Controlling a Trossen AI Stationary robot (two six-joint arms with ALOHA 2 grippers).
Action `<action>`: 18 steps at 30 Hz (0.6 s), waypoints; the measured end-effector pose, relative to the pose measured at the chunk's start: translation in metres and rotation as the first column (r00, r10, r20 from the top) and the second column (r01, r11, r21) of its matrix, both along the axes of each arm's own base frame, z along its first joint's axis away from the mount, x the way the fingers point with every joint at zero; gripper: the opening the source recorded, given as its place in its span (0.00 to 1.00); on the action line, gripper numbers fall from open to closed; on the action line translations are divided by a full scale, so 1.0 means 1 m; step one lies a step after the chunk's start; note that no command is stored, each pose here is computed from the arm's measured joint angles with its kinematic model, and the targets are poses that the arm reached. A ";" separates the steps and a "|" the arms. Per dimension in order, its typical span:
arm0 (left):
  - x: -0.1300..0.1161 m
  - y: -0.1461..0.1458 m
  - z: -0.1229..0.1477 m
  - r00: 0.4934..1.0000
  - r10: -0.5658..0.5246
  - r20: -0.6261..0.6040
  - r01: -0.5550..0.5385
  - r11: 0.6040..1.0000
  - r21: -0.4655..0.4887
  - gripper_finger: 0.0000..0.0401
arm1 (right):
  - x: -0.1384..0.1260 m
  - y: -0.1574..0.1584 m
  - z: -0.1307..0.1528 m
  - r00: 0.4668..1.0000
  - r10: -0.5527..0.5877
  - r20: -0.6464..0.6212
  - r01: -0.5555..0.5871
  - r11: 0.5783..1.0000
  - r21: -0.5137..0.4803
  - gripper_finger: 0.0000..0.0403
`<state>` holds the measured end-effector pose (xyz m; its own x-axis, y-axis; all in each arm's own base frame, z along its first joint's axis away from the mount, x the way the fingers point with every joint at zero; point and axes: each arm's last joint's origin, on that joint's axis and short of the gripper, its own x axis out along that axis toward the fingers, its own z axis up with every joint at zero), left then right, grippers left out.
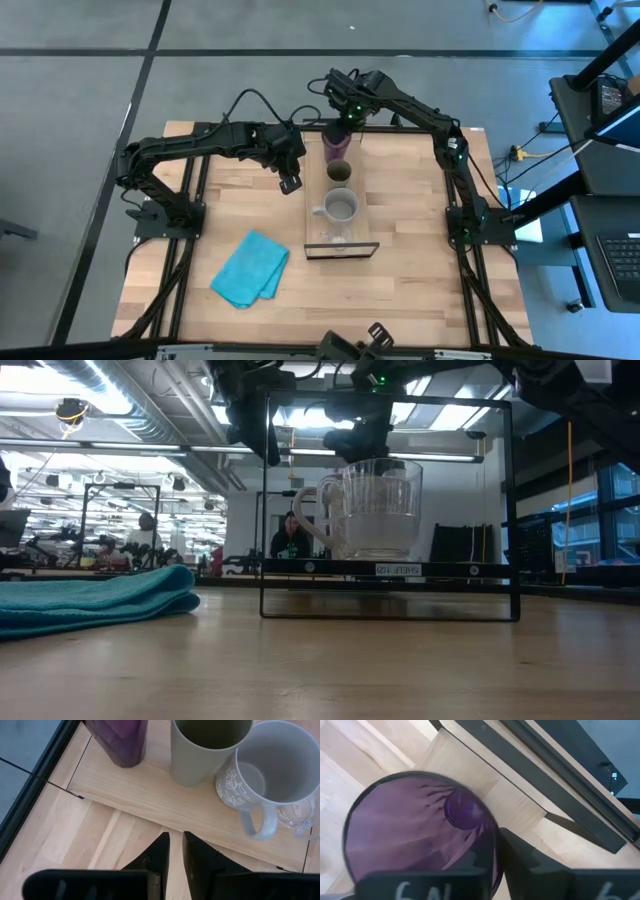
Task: Stack small to large cups/mugs on shelf
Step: Put the purple cup on the shelf, then return to Home Position
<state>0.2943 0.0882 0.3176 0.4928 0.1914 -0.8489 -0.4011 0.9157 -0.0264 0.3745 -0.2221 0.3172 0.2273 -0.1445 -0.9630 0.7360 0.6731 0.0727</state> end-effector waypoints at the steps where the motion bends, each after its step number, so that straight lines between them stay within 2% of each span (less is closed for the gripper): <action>1: 0.000 0.000 0.000 1.000 0.000 0.000 0.000 1.000 0.000 0.12 | 0.000 0.000 0.000 1.000 0.000 0.004 0.000 1.000 -0.003 0.09; 10: 0.000 0.000 0.000 1.000 -0.001 0.000 0.001 1.000 0.000 0.12 | -0.002 0.001 -0.001 1.000 -0.001 -0.017 0.001 1.000 0.011 0.27; 18: 0.000 0.000 0.000 1.000 -0.016 -0.004 0.016 1.000 0.009 0.12 | -0.009 0.005 0.015 1.000 0.016 -0.007 -0.016 1.000 -0.016 0.30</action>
